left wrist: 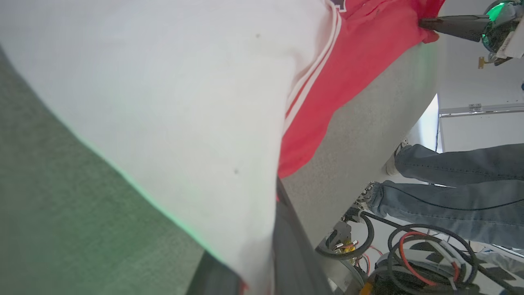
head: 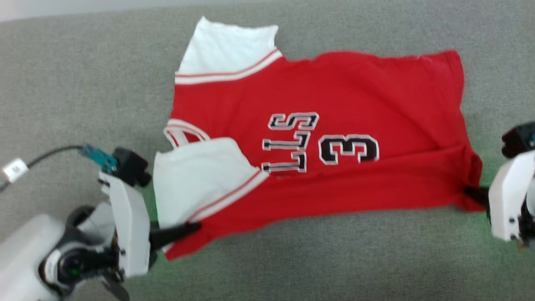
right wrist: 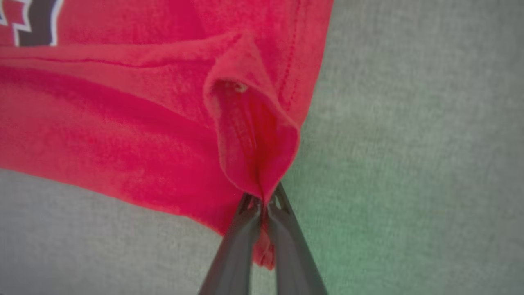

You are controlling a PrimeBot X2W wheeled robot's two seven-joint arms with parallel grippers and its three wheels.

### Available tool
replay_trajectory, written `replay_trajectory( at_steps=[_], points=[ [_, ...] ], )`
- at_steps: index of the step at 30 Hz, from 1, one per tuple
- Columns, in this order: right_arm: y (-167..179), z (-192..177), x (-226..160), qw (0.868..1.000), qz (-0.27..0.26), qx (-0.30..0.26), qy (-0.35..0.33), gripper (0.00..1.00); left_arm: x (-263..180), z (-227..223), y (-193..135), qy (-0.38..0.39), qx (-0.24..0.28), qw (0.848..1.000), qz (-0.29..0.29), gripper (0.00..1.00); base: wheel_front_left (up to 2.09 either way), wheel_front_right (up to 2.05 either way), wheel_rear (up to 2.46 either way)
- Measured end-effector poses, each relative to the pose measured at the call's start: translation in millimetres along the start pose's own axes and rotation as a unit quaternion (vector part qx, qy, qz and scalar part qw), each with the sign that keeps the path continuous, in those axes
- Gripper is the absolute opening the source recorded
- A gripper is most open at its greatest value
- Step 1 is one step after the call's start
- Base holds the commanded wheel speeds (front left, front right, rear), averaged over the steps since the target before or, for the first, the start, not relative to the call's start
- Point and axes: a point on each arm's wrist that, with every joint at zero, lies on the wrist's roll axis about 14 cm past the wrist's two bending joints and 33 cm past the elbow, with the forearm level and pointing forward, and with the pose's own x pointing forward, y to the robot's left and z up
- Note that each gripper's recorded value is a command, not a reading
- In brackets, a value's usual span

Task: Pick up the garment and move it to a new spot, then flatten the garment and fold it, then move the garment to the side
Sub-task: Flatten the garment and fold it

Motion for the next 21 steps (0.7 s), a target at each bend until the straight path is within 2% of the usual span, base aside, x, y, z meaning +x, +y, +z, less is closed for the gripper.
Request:
replay_trajectory(
  at_steps=[8,9,10,11,12,13,21],
  points=[
    [4.7,-23.9,-14.8,1.0,0.009,0.001,0.018,0.0,-5.8,-23.1,-24.7,0.009,0.005,1.0,-0.02,0.0,0.0,0.0,0.0],
    [5.2,-24.4,-16.1,1.0,0.009,0.002,0.015,0.26,-7.1,-21.0,-24.4,0.001,0.007,1.0,-0.016,0.0,0.0,0.0,0.0],
    [5.5,-23.4,-17.3,1.0,0.008,0.005,0.008,0.87,-8.5,-18.2,-22.8,-0.008,0.007,1.0,-0.01,0.25,0.0,0.0,0.0],
    [6.1,-20.1,-18.9,1.0,0.008,0.007,-0.003,1.0,-10.1,-16.4,-21.8,-0.014,0.009,1.0,-0.005,0.42,0.0,0.0,0.0],
    [6.9,-15.1,-21.1,1.0,0.008,0.01,-0.018,1.0,-11.6,-15.7,-22.2,-0.017,0.012,1.0,-0.003,0.84,0.0,0.0,0.0],
    [7.3,-10.1,-23.8,0.999,0.008,0.013,-0.033,1.0,-13.1,-14.4,-23.1,-0.025,0.013,1.0,-0.002,1.0,0.0,0.0,0.0],
    [8.8,29.7,-54.9,0.987,-0.007,0.007,-0.162,1.0,-51.6,18.4,-18.8,-0.098,0.053,0.993,0.042,1.0,0.0,0.0,0.0]
  ],
)
